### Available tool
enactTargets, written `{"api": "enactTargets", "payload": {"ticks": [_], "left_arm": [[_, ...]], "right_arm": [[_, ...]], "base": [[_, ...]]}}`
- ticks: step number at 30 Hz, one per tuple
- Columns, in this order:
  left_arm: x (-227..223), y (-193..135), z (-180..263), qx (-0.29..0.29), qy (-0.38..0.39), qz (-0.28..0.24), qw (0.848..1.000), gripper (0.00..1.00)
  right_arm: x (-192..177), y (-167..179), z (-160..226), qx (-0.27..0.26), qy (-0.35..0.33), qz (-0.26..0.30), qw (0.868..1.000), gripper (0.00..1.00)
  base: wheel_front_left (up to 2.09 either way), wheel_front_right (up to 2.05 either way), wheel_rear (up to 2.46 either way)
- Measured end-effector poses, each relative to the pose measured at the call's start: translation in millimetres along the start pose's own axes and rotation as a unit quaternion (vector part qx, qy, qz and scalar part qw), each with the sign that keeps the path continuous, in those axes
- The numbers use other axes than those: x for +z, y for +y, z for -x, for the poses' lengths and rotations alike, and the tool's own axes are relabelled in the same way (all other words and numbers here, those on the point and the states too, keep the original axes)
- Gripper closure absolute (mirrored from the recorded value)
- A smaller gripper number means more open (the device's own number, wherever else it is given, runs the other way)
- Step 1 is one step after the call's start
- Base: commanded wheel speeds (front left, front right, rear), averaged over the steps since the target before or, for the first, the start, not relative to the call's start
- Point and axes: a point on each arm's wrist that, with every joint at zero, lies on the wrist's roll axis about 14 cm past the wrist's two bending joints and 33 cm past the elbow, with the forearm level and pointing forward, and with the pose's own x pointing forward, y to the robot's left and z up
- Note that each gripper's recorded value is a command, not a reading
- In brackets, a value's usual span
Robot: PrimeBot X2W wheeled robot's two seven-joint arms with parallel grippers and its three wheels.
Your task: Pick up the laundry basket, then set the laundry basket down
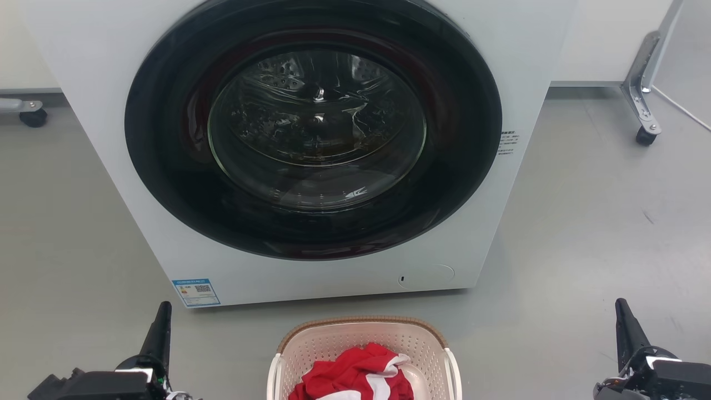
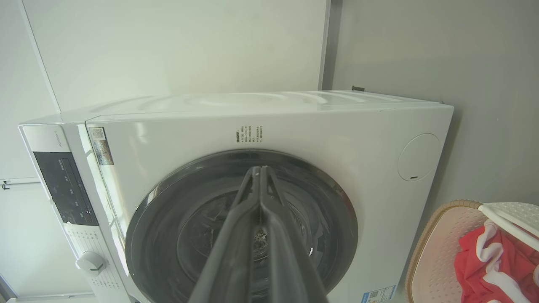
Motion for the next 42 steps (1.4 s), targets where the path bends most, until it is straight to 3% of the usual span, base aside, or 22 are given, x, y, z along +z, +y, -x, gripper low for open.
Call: {"api": "enactTargets", "payload": {"ticks": [23, 26, 27, 30, 42], "left_arm": [[0, 0, 0, 0.000, 0.000, 0.000, 1.000, 1.00], [-2, 16, 6, 0.024, 0.001, 0.005, 1.000, 1.00], [-3, 24, 10, 0.035, 0.000, 0.007, 0.999, 0.00], [-5, 37, 16, 0.053, 0.002, 0.009, 0.999, 0.00], [-14, 34, 15, 0.052, 0.005, -0.022, 0.998, 0.00]], "right_arm": [[0, 0, 0, 0.000, 0.000, 0.000, 1.000, 1.00], [-2, -15, 5, -0.023, 0.001, -0.004, 1.000, 1.00], [-4, -23, 9, -0.034, 0.001, -0.007, 0.999, 0.00], [-7, -36, 15, -0.054, 0.003, -0.010, 0.998, 0.00], [-20, -37, 13, -0.059, 0.012, 0.018, 0.998, 0.00]], "base": [[0.00, 0.00, 0.00], [0.00, 0.00, 0.00], [0.00, 0.00, 0.00], [0.00, 0.00, 0.00], [0.00, 0.00, 0.00]]}}
